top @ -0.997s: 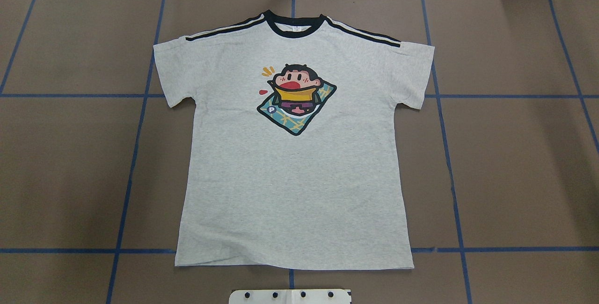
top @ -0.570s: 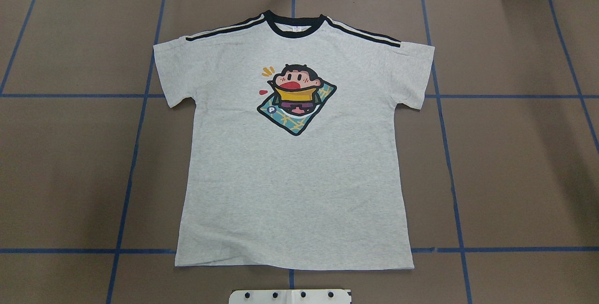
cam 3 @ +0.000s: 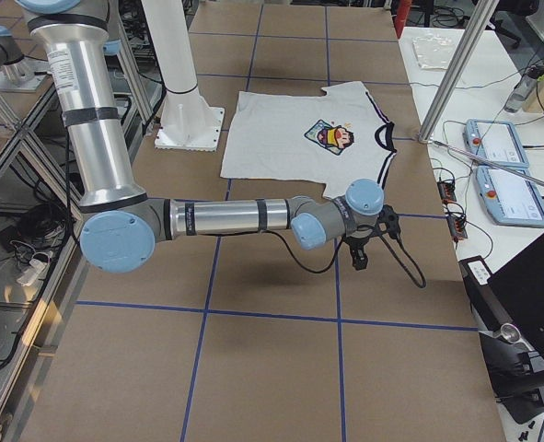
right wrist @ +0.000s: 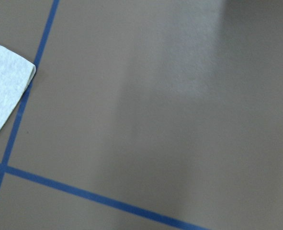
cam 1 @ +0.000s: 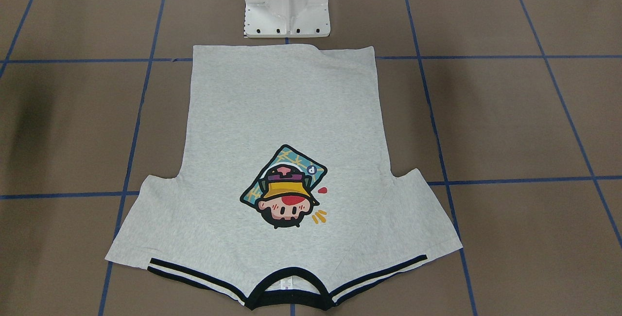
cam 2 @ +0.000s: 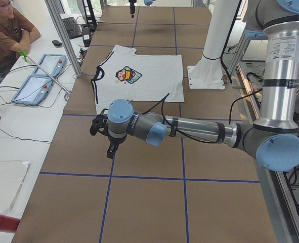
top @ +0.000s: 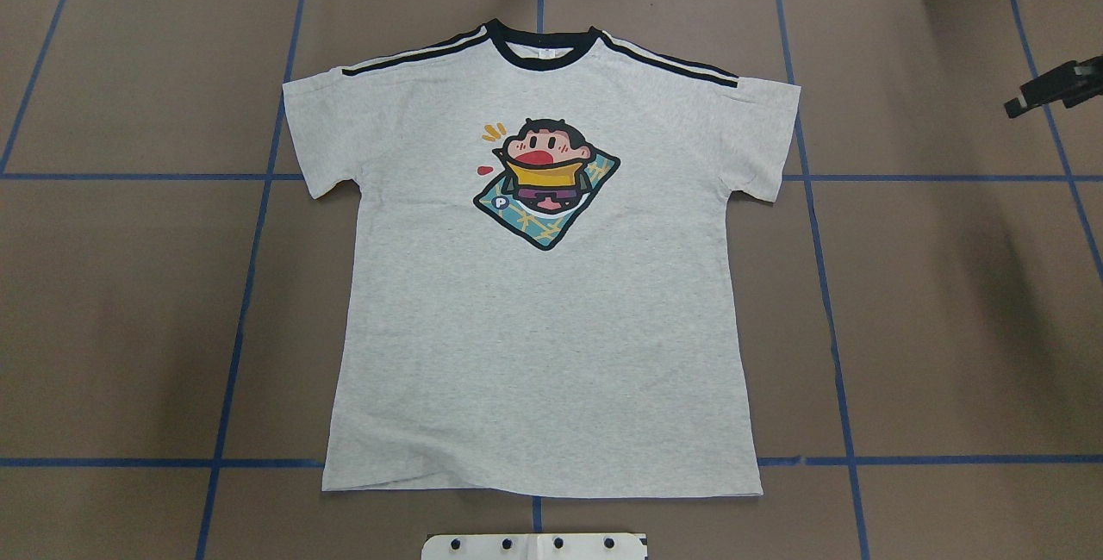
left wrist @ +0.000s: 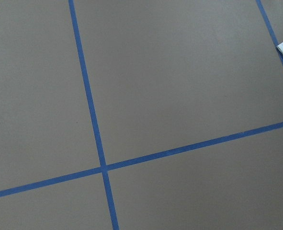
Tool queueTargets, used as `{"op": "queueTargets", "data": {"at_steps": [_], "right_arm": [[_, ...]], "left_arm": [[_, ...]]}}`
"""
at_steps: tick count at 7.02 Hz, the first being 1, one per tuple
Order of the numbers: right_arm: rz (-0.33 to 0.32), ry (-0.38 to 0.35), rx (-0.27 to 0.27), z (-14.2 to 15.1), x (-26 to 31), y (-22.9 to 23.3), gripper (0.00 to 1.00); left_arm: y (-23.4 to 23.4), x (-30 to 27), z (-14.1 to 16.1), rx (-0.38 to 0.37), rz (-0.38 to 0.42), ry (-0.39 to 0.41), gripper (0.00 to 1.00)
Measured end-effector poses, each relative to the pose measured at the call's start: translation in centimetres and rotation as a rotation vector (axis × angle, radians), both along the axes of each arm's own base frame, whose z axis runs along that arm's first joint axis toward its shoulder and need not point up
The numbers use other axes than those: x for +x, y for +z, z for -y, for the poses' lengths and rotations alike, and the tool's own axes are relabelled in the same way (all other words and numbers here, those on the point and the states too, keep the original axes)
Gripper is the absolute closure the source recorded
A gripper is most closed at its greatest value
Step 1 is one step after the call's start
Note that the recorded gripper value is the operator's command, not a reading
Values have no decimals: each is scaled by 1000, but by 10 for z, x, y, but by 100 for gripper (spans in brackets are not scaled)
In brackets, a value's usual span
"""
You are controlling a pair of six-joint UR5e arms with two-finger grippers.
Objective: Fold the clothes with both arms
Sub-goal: 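Move the right gripper to the sleeve nearest it at the collar end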
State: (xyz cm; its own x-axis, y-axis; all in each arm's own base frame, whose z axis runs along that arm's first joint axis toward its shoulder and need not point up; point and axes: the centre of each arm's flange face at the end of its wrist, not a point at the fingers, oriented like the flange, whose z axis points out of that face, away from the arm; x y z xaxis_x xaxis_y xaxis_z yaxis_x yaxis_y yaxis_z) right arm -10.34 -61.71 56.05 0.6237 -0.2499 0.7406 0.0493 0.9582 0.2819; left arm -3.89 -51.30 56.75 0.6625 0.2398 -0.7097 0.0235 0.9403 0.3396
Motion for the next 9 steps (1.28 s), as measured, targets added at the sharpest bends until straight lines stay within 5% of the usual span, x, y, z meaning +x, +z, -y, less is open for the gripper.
{"op": "queueTargets", "data": {"at_steps": [3, 5, 7, 9], "right_arm": [[-30, 84, 37, 44, -131, -59, 6], [4, 138, 23, 58, -201, -72, 11], [11, 145, -1, 71, -228, -69, 13], [11, 141, 5, 81, -239, -55, 28]], "left_arm": [[-1, -1, 3, 31, 32, -17, 0], [-4, -1, 3, 48, 31, -20, 0], [-7, -1, 4, 55, 30, -20, 0], [-11, -1, 7, 62, 29, -21, 0]]}}
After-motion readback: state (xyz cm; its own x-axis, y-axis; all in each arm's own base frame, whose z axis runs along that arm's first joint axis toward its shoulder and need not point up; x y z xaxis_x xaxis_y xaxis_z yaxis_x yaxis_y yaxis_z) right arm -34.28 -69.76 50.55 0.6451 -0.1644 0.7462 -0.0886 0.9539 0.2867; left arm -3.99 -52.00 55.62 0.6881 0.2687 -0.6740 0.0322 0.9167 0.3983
